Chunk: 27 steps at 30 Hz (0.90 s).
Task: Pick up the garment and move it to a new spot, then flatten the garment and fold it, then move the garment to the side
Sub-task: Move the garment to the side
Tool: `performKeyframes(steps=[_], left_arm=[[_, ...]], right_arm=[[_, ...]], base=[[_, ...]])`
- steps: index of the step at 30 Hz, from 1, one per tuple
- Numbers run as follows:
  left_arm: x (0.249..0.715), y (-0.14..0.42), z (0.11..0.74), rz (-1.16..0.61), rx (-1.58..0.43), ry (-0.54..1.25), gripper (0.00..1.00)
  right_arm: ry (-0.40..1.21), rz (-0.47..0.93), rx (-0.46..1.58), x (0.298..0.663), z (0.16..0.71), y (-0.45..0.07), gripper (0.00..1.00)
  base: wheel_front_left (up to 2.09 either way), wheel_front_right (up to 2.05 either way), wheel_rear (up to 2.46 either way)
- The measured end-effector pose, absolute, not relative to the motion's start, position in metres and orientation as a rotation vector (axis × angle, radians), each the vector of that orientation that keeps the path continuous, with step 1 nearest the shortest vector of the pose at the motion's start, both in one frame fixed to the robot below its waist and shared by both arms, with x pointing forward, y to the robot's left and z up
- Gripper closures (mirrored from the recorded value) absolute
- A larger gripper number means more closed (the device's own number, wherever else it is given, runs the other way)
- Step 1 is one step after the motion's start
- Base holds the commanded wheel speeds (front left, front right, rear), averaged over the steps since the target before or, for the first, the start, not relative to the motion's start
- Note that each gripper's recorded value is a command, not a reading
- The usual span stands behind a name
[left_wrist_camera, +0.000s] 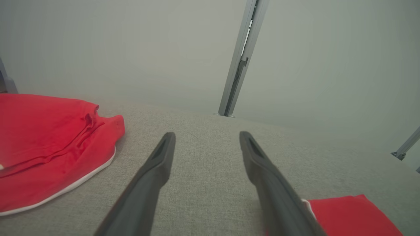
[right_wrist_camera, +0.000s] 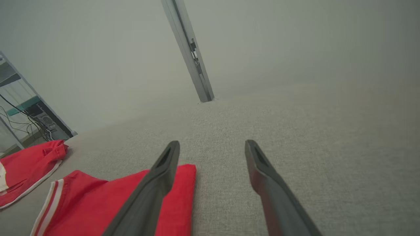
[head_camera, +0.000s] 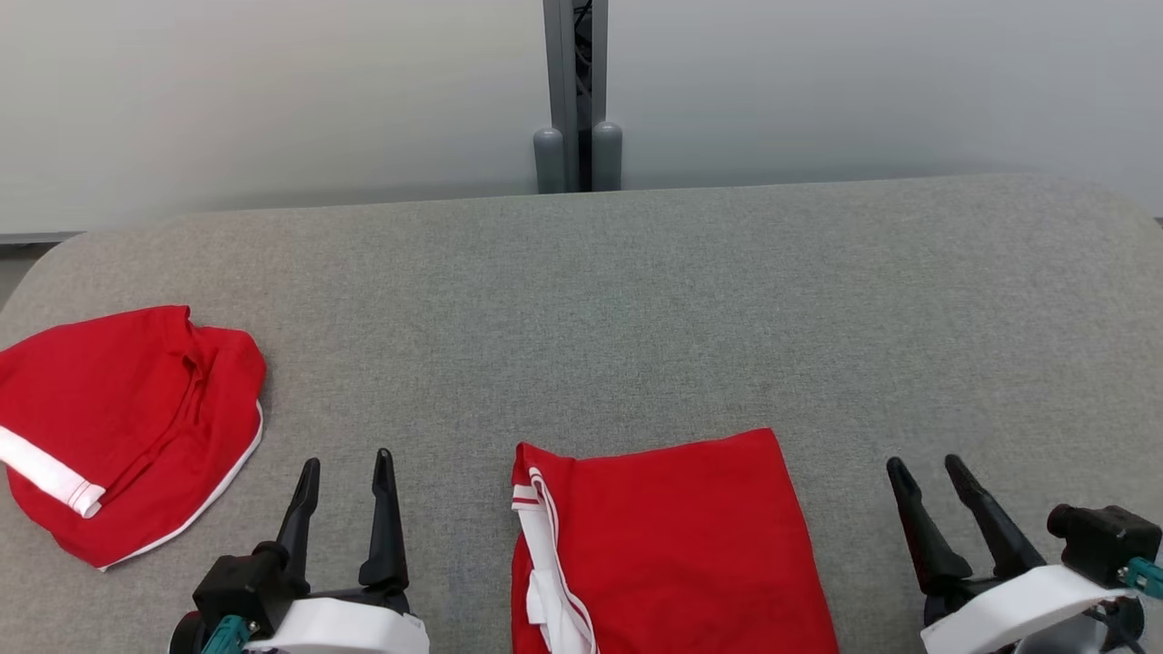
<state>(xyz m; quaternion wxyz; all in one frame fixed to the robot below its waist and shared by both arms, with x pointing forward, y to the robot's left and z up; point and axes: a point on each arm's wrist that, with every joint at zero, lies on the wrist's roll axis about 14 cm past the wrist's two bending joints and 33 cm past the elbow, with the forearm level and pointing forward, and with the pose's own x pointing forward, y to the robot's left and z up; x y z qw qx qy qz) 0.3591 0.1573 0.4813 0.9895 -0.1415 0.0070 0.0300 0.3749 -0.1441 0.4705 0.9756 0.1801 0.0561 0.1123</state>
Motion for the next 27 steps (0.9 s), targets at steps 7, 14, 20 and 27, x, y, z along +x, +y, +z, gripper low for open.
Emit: performKeyframes(steps=[7,14,20,27], left_arm=[[0.360,0.160,0.464,0.076,-0.279,0.066,0.00],[0.363,0.162,0.460,0.080,-0.277,0.077,0.00],[0.366,0.167,0.459,0.095,-0.272,0.079,0.00],[0.362,0.170,0.455,0.110,-0.270,0.093,0.00]], right_arm=[[0.352,0.255,0.562,0.372,0.427,-0.121,0.00],[0.490,0.307,0.629,0.368,0.404,-0.097,0.00],[0.595,0.363,0.652,0.367,0.388,-0.074,0.00],[0.627,0.403,0.667,0.374,0.383,-0.057,0.08]], base=[[0.00,0.00,0.00],[0.00,0.00,0.00],[0.00,0.00,0.00],[0.00,0.00,0.00]])
